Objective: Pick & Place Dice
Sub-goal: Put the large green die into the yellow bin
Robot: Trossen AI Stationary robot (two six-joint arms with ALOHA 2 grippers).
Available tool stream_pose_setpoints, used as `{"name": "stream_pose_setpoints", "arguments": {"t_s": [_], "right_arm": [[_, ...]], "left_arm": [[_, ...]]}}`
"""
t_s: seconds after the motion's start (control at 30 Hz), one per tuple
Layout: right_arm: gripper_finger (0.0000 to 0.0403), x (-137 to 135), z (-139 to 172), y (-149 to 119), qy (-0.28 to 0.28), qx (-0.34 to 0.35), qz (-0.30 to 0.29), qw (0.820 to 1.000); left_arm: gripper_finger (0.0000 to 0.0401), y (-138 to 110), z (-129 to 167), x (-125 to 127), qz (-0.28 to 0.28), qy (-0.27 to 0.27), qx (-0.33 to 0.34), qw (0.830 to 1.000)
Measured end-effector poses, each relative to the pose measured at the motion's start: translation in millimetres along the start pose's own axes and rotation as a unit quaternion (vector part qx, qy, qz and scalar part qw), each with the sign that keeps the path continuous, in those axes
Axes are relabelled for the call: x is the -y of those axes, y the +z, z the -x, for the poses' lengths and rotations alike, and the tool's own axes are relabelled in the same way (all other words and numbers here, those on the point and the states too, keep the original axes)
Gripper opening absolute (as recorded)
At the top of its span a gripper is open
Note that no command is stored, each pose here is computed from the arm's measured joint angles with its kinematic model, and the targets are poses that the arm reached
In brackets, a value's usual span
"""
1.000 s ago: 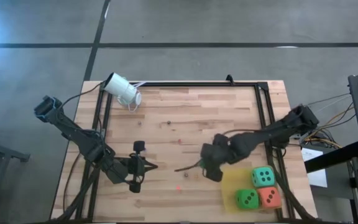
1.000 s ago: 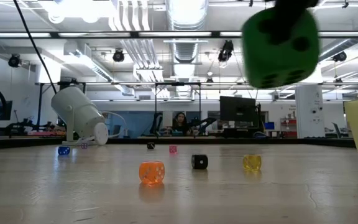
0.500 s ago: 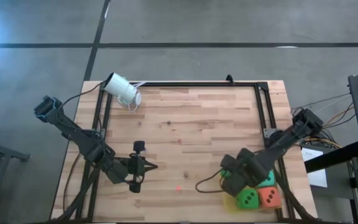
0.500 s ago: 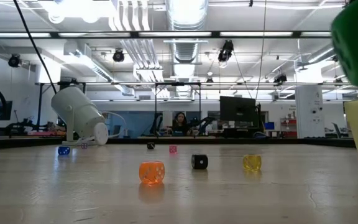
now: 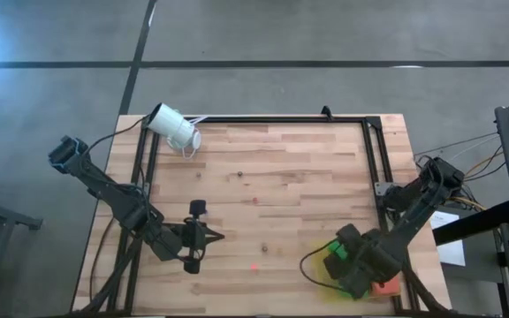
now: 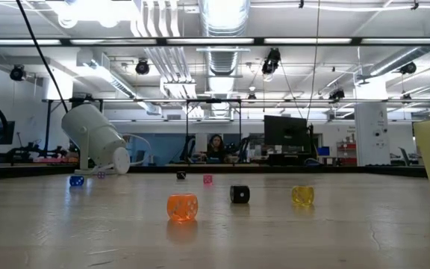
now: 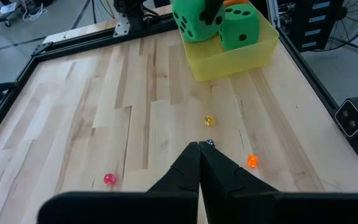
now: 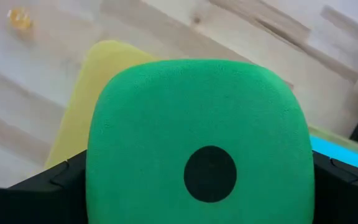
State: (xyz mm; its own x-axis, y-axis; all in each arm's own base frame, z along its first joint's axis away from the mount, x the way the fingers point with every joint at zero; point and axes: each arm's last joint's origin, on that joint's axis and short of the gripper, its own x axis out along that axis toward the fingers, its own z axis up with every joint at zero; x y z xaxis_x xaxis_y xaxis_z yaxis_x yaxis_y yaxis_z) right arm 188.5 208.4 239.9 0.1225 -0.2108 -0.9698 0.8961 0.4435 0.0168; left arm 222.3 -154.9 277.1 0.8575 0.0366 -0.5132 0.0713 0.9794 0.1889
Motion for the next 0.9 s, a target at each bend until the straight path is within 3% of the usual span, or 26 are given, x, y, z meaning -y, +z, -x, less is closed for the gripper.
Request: {"name": "stream_pose_setpoints", "arguments": {"t_s": [0.4, 0.9], "right_arm": [[0.0359, 12.6, -20.5, -9.6, -0.023, 0.010, -0.058, 0.998], [0.0359, 14.7, -32.2, -12.9, -0.029, -0.013, -0.055, 0.998]], "left_arm": [[0.0006, 0.0, 0.0, 0.0, 0.000, 0.000, 0.000, 1.000], [0.0006, 0.0, -0.1, -0.2, -0.001, 0.000, 0.000, 1.000]]}}
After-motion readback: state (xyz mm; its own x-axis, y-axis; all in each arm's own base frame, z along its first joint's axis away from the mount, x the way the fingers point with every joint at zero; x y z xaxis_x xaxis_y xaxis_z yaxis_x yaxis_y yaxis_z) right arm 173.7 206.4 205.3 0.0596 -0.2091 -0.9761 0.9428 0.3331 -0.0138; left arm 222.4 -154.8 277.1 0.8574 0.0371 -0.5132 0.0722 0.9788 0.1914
